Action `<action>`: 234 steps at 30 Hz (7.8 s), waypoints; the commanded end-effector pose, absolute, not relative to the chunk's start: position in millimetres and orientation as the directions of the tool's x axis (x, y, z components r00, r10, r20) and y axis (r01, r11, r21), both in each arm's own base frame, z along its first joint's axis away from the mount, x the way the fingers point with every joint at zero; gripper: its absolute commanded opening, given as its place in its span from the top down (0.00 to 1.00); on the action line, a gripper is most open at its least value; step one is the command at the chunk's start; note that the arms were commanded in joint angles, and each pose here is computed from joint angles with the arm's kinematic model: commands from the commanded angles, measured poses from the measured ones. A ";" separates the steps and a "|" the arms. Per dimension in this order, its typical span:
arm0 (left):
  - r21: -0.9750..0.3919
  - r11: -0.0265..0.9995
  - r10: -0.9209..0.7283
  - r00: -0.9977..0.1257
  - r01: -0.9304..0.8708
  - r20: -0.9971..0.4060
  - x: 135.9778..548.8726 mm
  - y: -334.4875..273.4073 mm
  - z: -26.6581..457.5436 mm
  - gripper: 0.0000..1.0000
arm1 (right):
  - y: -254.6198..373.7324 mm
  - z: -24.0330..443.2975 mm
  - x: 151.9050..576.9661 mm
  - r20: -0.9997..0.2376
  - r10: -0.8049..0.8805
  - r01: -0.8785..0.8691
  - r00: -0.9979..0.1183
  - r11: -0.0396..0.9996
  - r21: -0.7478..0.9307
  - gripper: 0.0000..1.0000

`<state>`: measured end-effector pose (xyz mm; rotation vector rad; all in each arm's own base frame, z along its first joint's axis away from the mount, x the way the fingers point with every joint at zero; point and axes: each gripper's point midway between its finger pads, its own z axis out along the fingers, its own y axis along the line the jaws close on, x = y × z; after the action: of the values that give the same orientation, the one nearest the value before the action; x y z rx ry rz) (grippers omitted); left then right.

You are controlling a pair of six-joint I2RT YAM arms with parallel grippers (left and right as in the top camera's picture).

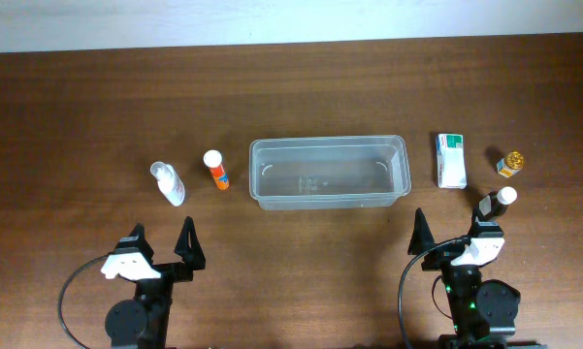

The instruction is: Pack container

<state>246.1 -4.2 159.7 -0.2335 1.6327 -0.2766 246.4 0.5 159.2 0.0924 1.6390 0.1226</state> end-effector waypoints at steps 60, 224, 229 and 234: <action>-0.327 0.945 -0.324 -0.080 0.019 -0.943 245.9 -4.8 158.8 0.01 | 1.0 157.9 246.0 -0.988 0.135 -0.019 -0.073 0.990 0.136 0.02; -0.327 0.945 -0.324 -0.080 0.019 -0.943 245.9 -4.8 158.8 0.01 | -56.8 70.7 457.9 0.004 0.153 0.151 -0.988 0.969 0.195 0.60; -0.327 0.945 -0.324 -0.080 0.019 -0.943 245.9 -4.8 158.7 0.01 | -47.3 107.9 461.8 -0.030 0.147 0.136 -0.989 0.962 0.235 0.59; -0.326 0.945 -0.324 -0.080 0.019 -0.943 245.9 -4.8 158.7 0.00 | -18.0 157.4 461.3 -0.082 0.103 0.076 -0.991 0.957 0.281 0.59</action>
<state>246.2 -4.2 159.6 -0.2335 1.6331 -0.2766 452.9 -47.9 123.9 0.2215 3.0879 0.3527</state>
